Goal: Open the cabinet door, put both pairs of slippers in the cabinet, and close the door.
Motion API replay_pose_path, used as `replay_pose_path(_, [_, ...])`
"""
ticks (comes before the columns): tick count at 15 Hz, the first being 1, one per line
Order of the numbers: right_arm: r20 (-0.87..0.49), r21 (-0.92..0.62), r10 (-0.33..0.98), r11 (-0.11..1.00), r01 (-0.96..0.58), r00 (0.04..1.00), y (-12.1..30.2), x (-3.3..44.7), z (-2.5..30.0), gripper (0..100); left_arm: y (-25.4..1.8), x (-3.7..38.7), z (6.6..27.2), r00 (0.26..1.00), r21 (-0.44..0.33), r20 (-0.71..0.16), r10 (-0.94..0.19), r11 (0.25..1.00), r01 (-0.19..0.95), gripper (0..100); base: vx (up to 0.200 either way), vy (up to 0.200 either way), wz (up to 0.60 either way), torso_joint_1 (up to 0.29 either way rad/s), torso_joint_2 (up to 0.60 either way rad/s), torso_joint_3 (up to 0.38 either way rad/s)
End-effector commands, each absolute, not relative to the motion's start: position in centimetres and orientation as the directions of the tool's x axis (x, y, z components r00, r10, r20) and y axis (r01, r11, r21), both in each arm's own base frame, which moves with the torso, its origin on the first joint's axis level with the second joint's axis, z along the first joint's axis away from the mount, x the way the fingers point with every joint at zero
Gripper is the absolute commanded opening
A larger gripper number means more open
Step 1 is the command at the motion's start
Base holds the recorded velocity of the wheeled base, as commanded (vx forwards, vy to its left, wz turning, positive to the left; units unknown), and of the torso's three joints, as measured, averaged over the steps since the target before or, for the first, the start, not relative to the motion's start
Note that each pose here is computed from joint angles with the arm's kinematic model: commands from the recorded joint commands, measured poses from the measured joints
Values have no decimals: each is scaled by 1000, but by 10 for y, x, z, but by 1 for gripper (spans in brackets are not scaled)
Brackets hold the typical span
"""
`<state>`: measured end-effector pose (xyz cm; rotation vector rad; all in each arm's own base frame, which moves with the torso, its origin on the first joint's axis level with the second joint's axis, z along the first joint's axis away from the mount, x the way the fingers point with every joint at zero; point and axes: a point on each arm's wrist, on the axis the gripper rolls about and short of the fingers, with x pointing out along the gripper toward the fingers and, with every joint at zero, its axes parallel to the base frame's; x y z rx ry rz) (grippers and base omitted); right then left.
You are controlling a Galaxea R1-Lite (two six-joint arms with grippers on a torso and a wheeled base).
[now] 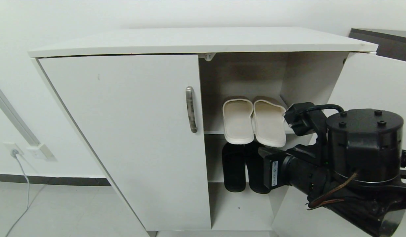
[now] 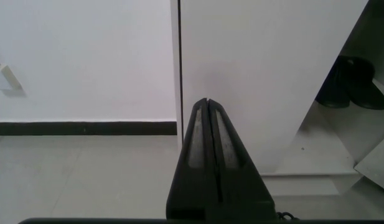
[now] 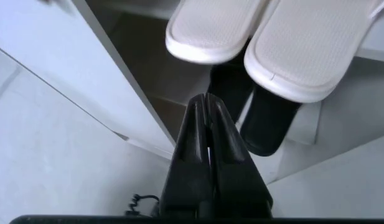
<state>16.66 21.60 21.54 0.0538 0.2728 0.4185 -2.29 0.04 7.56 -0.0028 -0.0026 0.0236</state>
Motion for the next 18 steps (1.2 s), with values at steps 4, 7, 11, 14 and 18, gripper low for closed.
replay_pose_path(4, [-249,80,408,913,-401,878,220,169,204,0,0,-23,76,1000,-3,2,23,1000,-23,0,0,0,0,0,0,0])
replay_pose_path(7, [-254,76,405,914,-399,878,220,170,202,0,0,-23,76,1000,-3,2,21,1000,-21,0,-67,0,0,1,2,-2])
replay_pose_path(11, [-257,73,404,914,-400,878,220,169,201,0,0,-23,76,1000,-3,2,21,1000,-21,0,-200,0,0,4,1,0])
replay_pose_path(14, [-260,70,404,914,-400,877,219,169,201,0,0,-23,76,1000,-3,2,21,1000,-21,0,-200,0,0,-2,2,1])
replay_pose_path(18, [-276,63,400,915,-399,874,215,169,195,0,0,-23,76,1000,-3,2,21,1000,-21,0,-200,0,0,0,5,5])
